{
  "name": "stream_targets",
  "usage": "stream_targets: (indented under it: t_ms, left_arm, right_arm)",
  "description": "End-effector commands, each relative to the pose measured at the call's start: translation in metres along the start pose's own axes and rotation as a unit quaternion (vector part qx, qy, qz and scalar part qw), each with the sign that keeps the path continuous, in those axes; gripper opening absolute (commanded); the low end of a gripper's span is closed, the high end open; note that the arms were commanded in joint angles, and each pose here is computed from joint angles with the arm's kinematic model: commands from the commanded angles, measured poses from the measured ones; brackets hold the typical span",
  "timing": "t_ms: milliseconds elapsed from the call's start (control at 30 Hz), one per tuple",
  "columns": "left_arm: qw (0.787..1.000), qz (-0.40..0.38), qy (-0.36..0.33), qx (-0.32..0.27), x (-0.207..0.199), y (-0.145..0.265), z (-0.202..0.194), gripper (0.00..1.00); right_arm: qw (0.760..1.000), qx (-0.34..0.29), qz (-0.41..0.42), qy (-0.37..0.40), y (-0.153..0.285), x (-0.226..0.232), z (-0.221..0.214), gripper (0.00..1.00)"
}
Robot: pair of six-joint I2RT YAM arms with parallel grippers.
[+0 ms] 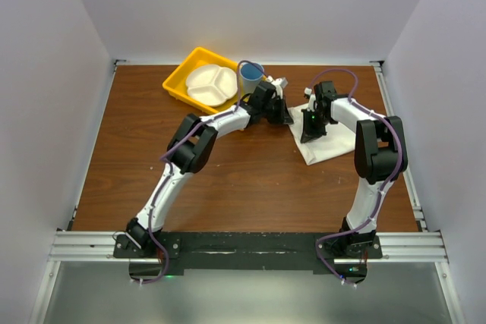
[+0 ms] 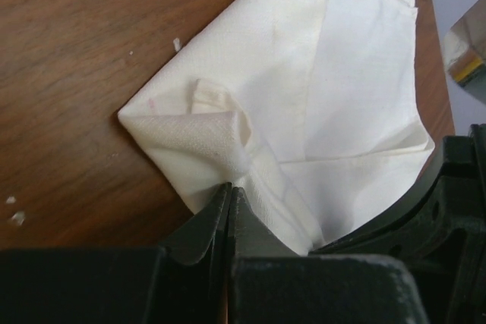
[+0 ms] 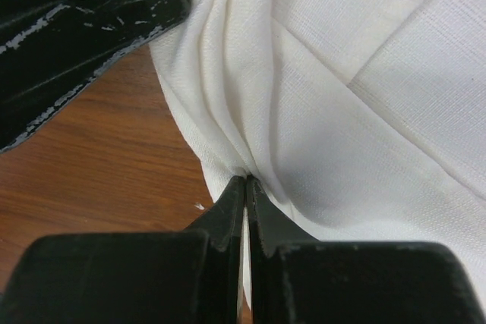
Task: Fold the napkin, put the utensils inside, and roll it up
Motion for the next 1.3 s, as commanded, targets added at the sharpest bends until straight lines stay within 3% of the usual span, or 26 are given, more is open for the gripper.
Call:
stream_targets:
  t_ms: [0,133,333,600,1000,1267]
  left_arm:
    - [0.988,0.093,0.005,0.122,0.044,0.021,-0.081,0.01]
    - [0.986,0.105,-0.004,0.128,0.045,0.037,-0.084,0.01]
    - [0.99,0.1,-0.025,0.096,0.025,0.045,-0.047,0.02]
    - [0.999,0.023,-0.014,0.042,-0.018,0.048,0.001,0.12]
    - [0.998,-0.062,0.003,0.029,-0.041,0.04,-0.003,0.18]
    - [0.996,-0.07,0.035,0.043,-0.027,0.012,-0.02,0.21]
  right_arm:
    - [0.992,0.096,-0.075,0.008,-0.028,-0.039,-0.054,0.01]
    - [0.992,0.102,-0.075,0.011,-0.023,-0.041,-0.061,0.01]
    - [0.991,0.104,-0.077,0.016,-0.019,-0.04,-0.058,0.01]
    - [0.992,0.107,-0.069,0.002,-0.02,-0.045,-0.054,0.0]
    - [0.991,0.122,-0.043,-0.018,-0.03,-0.042,-0.053,0.0]
    - [0.992,0.119,-0.041,-0.018,-0.026,-0.041,-0.053,0.0]
Point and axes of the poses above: each gripper's point midway between its finger pads, its own y axis back along the fingers, its own x axis along the line the jaws close on, z = x × y, the point moved 2 cm from there along y, back along the fingers, and after that the axes turned 10 degrees about -y, right-handed, at the moved point
